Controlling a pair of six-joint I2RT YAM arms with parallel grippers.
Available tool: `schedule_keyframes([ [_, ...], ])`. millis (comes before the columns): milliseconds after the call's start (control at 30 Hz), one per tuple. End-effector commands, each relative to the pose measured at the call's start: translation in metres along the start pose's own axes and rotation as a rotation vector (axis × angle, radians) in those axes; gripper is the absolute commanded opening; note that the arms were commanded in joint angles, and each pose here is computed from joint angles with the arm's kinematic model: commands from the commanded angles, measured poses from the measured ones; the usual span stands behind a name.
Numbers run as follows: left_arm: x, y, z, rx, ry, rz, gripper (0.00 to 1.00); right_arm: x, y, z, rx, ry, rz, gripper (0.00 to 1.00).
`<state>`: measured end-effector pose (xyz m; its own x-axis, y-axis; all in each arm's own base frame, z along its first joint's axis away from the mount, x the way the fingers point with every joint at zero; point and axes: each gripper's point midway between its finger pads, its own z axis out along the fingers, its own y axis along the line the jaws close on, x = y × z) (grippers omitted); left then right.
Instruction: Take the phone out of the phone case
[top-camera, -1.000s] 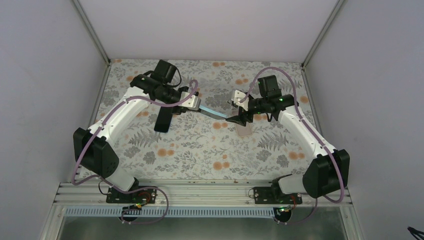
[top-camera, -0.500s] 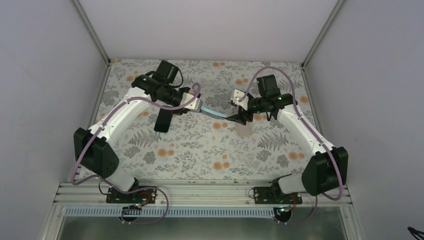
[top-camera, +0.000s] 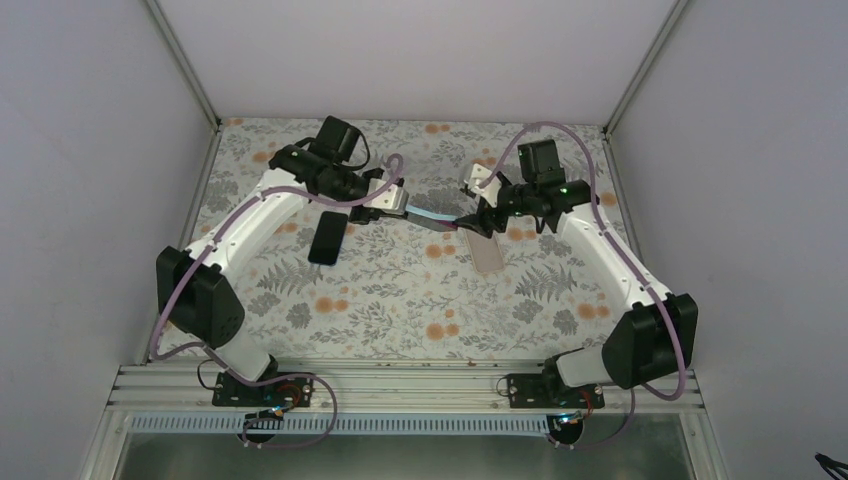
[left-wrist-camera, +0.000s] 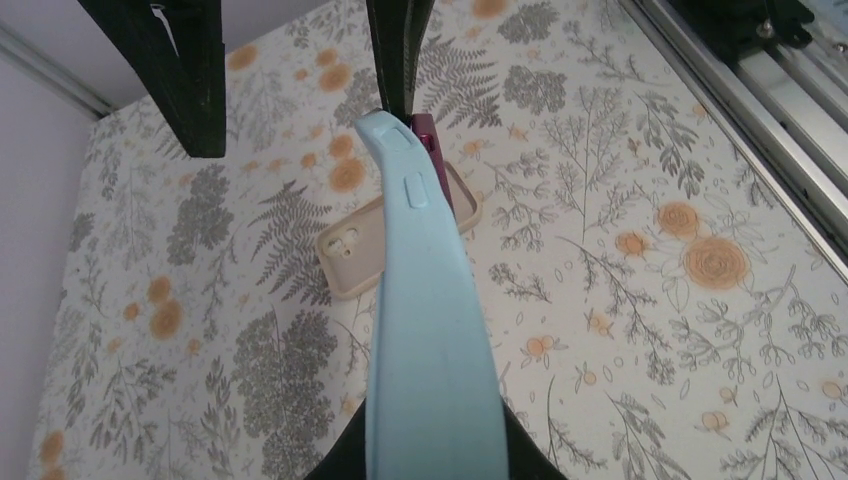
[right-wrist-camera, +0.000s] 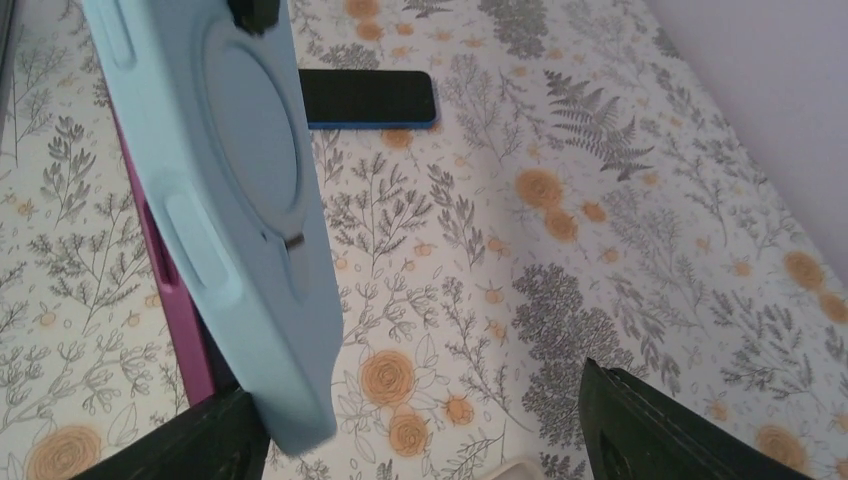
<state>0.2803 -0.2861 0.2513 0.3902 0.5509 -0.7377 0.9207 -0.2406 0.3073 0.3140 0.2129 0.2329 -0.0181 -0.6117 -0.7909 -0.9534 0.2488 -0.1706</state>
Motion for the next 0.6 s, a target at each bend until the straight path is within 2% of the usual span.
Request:
schedule_keyframes([
  [0,-0.055,-0.033,0.007,0.178,-0.297,-0.029,0.02,-0.072,-0.039,-0.015,0.156,-0.174,-0.108,0.79],
  [167,-0.069,-0.029,0.002,0.200,-0.372,-0.045,0.02,-0.071,-0.033,0.005,0.132,-0.145,-0.115,0.79],
  [367,-0.088,-0.023,-0.008,0.230,-0.474,-0.055,0.02,-0.091,-0.004,0.030,0.029,-0.176,-0.149,0.81],
  [500,-0.094,-0.011,-0.012,0.212,-0.493,-0.043,0.02,-0.093,0.036,0.057,-0.193,-0.160,-0.156,0.79],
  [567,-0.093,-0.005,-0.011,0.184,-0.480,-0.037,0.02,-0.094,0.056,0.064,-0.298,-0.175,-0.132,0.72],
])
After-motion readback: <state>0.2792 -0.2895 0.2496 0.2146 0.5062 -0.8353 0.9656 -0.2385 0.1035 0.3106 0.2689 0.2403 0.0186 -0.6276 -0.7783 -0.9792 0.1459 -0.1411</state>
